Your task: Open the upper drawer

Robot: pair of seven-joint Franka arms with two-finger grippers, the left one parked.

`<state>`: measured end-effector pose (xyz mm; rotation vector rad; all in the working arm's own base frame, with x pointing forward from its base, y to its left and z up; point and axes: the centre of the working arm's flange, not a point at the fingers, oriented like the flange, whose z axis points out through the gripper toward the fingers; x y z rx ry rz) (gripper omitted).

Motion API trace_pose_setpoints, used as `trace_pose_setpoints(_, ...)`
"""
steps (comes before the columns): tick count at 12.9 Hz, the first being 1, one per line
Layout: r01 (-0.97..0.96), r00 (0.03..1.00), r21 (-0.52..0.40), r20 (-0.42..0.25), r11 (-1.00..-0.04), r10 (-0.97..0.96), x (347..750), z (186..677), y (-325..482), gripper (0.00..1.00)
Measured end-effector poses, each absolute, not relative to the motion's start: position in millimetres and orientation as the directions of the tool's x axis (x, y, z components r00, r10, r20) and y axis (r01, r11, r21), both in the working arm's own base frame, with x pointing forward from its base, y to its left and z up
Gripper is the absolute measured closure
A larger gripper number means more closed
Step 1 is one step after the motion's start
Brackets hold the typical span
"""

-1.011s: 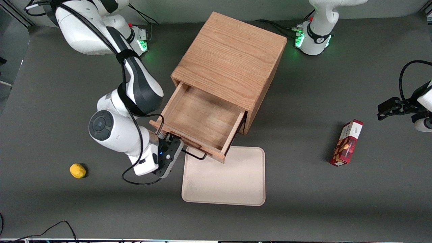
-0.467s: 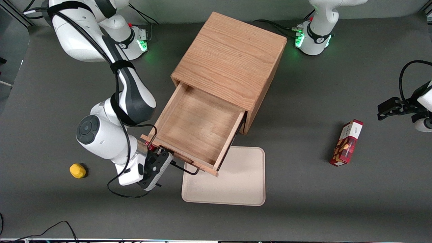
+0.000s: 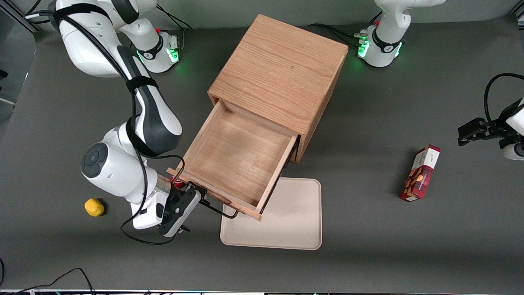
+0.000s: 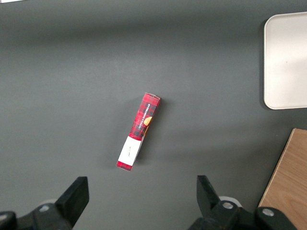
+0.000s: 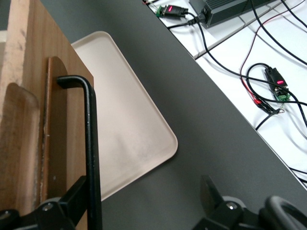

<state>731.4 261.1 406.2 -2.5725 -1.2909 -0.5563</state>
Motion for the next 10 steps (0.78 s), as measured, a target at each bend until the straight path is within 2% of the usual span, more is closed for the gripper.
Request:
trace_pose_setpoints(2,0.767,0.574,-0.028,0.476,-0.641,0.667,729.7,436.6,260.7,0.00)
trace_pose_setpoints(4,0.729,0.614,-0.051,0.491,-0.683,0.619,719.5,463.6,258.7,0.00)
trace_pose_setpoints(7,0.641,0.704,-0.114,0.482,-0.759,0.522,701.8,485.7,254.5,0.00)
trace_pose_setpoints(10,0.510,0.800,-0.161,0.450,-0.845,0.397,667.3,519.5,229.2,0.00)
